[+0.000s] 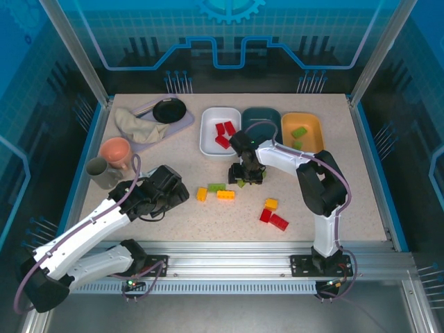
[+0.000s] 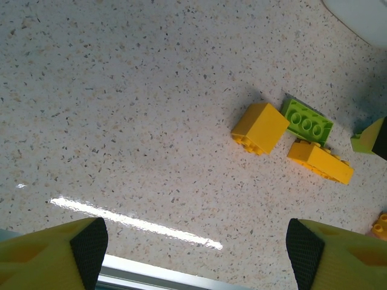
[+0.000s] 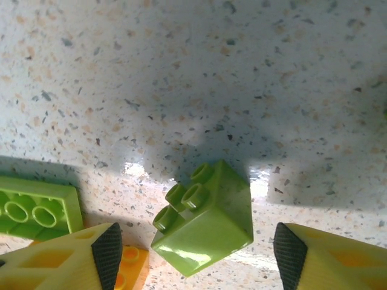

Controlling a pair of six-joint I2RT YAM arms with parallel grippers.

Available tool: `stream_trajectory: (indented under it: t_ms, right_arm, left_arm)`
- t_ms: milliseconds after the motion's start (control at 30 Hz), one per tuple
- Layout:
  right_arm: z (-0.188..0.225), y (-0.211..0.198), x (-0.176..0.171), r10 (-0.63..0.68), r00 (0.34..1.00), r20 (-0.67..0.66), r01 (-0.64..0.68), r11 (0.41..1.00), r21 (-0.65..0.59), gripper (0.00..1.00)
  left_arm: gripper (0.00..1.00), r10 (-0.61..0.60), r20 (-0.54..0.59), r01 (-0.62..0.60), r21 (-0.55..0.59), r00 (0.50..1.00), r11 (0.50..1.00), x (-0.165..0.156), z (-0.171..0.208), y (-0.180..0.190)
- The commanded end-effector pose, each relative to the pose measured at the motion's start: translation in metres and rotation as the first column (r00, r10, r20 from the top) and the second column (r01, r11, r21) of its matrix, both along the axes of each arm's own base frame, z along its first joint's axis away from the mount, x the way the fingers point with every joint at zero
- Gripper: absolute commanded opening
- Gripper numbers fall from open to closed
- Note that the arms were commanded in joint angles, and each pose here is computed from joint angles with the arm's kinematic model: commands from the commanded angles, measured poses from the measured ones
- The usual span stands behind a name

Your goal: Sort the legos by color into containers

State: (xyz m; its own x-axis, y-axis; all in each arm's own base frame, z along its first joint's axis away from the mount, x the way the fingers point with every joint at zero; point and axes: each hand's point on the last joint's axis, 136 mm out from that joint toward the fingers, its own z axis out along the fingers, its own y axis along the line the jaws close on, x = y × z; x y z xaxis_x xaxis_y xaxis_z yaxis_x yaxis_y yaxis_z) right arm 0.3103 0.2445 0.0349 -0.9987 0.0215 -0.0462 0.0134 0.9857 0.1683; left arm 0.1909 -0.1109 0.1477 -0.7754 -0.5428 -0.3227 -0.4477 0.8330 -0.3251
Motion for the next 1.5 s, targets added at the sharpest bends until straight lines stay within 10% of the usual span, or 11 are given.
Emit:
stream_trajectory:
  t_ms: [0,567,967,1467]
  right_arm:
    - [0.005,-0.005,0.006,-0.144,0.990,-0.006,0.144,0.990,0.010,0.66]
    - [0.011,-0.018,0.010,-0.130,0.990,0.061,0.133,0.990,-0.053,0.09]
    - [0.087,-0.047,0.022,-0.018,0.971,0.240,0.037,0.997,-0.075,0.04]
    - [0.073,-0.241,0.100,-0.301,0.925,0.231,0.334,0.935,-0.119,0.06]
  left_arm:
    - [0.81,-0.007,-0.010,0.007,-0.004,1.000,1.000,-0.002,-0.003,-0.002]
    - [0.81,-0.108,0.044,0.112,-0.092,0.993,0.989,0.009,0.002,-0.029]
    - [0.80,-0.230,0.106,0.247,-0.195,0.967,0.949,0.043,0.023,-0.084]
    - [0.79,-0.417,0.210,0.464,-0.312,0.885,0.829,0.119,0.067,-0.199]
